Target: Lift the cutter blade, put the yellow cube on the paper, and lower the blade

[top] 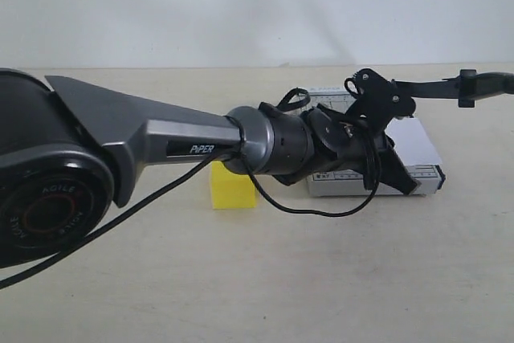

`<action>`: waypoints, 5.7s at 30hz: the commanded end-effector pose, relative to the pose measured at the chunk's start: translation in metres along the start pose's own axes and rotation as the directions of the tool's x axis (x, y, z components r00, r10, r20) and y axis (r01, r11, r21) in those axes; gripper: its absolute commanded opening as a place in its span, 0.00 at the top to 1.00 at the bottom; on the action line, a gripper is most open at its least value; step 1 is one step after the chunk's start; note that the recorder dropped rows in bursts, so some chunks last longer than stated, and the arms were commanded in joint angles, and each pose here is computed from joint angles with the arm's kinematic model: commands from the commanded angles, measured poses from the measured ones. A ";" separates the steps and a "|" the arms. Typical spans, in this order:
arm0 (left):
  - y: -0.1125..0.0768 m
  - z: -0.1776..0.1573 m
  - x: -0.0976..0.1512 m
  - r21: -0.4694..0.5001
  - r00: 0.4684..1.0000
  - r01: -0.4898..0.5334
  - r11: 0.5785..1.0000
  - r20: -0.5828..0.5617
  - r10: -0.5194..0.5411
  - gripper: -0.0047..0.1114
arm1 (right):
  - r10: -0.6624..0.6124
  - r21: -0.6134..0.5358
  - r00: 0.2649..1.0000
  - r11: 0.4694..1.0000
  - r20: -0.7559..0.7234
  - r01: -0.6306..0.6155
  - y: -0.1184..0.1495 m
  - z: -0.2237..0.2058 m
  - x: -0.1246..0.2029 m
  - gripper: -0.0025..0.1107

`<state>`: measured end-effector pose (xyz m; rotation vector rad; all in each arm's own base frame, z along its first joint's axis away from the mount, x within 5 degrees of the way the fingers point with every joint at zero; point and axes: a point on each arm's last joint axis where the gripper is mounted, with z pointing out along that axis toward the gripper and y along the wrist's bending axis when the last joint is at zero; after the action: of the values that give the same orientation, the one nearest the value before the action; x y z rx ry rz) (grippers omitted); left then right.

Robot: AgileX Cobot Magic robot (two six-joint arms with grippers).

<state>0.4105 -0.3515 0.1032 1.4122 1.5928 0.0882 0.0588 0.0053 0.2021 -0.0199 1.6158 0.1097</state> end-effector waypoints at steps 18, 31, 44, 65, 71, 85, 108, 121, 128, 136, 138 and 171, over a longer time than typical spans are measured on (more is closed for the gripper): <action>0.060 -0.057 0.027 -0.067 0.996 -0.056 0.996 -0.069 0.052 0.92 | -0.002 0.002 1.000 1.000 0.006 0.002 0.000 0.000 -0.001 0.98; 0.038 -0.041 0.044 -0.007 0.994 -0.026 1.000 -0.106 0.025 0.92 | -0.002 0.002 1.000 1.000 0.006 0.002 0.000 0.000 -0.001 0.98; 0.016 -0.029 0.049 0.032 0.992 -0.031 0.999 -0.121 0.035 0.92 | -0.002 0.002 1.000 1.000 0.006 0.002 0.000 0.000 -0.001 0.98; 0.022 -0.024 0.018 -0.037 0.993 -0.107 0.994 -0.063 0.104 0.92 | -0.002 0.003 1.000 1.000 0.009 0.002 0.000 0.000 -0.001 0.98; 0.044 -0.052 -0.001 -0.083 0.995 -0.099 0.992 -0.030 0.097 0.92 | -0.002 0.003 1.000 1.000 0.009 0.002 0.000 0.000 -0.001 0.98; 0.106 -0.174 0.052 -0.235 0.933 0.318 0.918 -0.093 -0.347 0.33 | -0.002 0.003 1.000 1.000 0.009 0.002 0.000 0.000 -0.001 0.98; 0.082 -0.169 0.085 -0.248 0.834 0.457 0.854 -0.215 -0.508 0.33 | -0.002 0.003 1.000 1.000 0.011 0.002 0.000 0.000 -0.001 0.98; 0.077 -0.165 0.086 -0.222 0.816 0.501 0.836 -0.202 -0.542 0.33 | -0.002 0.003 1.000 1.000 0.011 0.002 0.000 0.000 -0.001 0.98; 0.076 -0.168 0.079 -0.173 0.838 0.493 0.853 -0.170 -0.519 0.33 | -0.002 0.003 1.000 1.000 0.011 0.002 0.000 0.000 -0.001 0.98; 0.063 -0.170 0.093 -0.182 0.820 0.490 0.852 -0.235 -0.522 0.33 | -0.002 0.003 1.000 1.000 0.011 0.002 0.000 0.000 -0.001 0.98; 0.060 -0.171 0.096 -0.185 0.818 0.484 0.855 -0.251 -0.518 0.33 | -0.002 0.003 1.000 1.000 0.011 0.002 0.000 0.000 -0.001 0.98; 0.040 -0.167 0.112 -0.147 0.800 0.490 0.859 -0.316 -0.510 0.10 | -0.002 0.003 1.000 1.000 0.011 0.002 0.000 0.000 -0.001 0.98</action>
<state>0.3419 -0.1632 0.1543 0.9214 2.1808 0.0891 0.0588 0.0053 0.2021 -0.0199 1.6158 0.1097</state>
